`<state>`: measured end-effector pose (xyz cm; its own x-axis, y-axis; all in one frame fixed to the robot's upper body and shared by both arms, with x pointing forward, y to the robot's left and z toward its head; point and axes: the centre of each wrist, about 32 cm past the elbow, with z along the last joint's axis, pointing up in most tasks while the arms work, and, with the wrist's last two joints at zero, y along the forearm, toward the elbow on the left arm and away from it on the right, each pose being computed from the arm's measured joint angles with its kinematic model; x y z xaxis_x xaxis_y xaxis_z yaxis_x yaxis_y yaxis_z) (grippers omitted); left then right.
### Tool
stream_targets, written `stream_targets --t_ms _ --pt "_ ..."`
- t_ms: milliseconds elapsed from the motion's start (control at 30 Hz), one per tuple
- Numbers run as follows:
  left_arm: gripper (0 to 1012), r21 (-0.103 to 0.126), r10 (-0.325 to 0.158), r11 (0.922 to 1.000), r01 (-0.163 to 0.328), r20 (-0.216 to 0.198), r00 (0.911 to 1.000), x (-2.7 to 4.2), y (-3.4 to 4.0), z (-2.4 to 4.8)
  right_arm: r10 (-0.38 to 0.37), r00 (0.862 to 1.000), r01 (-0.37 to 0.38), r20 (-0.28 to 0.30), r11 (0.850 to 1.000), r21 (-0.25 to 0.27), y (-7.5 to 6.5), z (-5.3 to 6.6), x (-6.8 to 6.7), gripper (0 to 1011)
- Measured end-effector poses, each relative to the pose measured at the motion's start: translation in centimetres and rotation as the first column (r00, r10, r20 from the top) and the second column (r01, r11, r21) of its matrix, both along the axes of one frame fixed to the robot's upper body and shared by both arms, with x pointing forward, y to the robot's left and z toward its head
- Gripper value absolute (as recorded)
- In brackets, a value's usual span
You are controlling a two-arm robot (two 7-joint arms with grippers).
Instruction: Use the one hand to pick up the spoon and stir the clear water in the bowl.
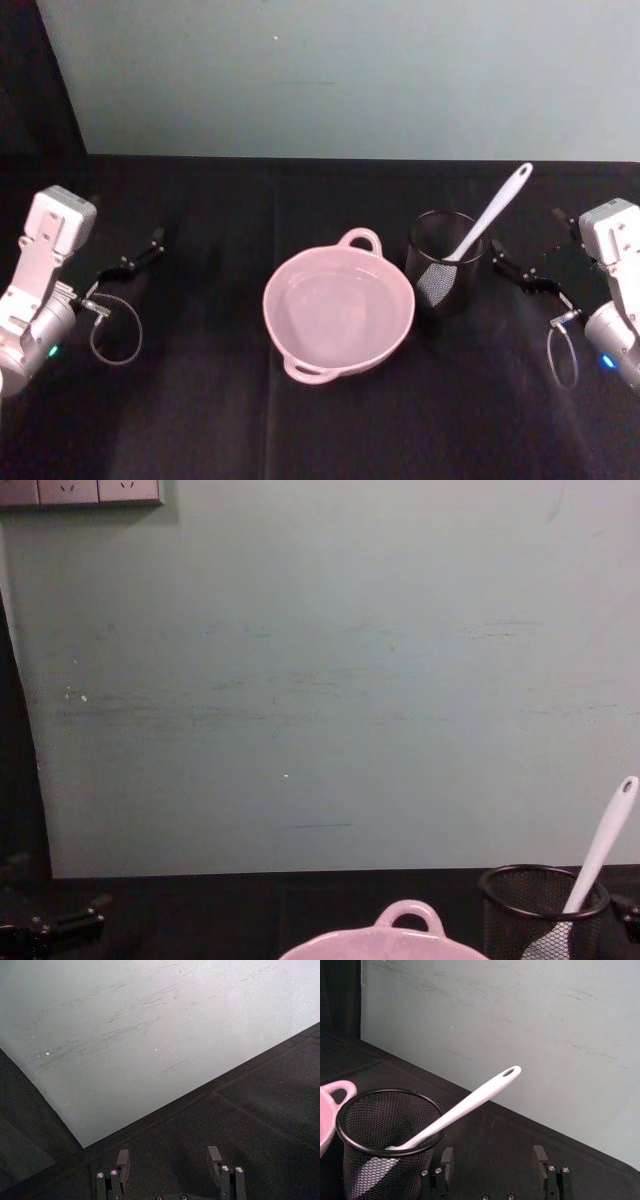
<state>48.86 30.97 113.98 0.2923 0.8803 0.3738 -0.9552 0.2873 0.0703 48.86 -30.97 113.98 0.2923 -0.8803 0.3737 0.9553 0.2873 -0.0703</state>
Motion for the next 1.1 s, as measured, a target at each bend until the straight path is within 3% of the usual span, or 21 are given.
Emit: stream_targets --t_ms 967,1100 --pt "1011 0.0 0.0 1.0 0.0 0.0 1.0 0.0 0.0 0.0 0.0 1.0 0.0 0.0 1.0 0.0 -0.01 0.0 0.0 1003" --pt "1011 0.0 0.0 1.0 0.0 0.0 1.0 0.0 0.0 0.0 -0.016 1.0 0.016 -0.01 1.0 -0.004 -0.34 0.47 -0.54 1003"
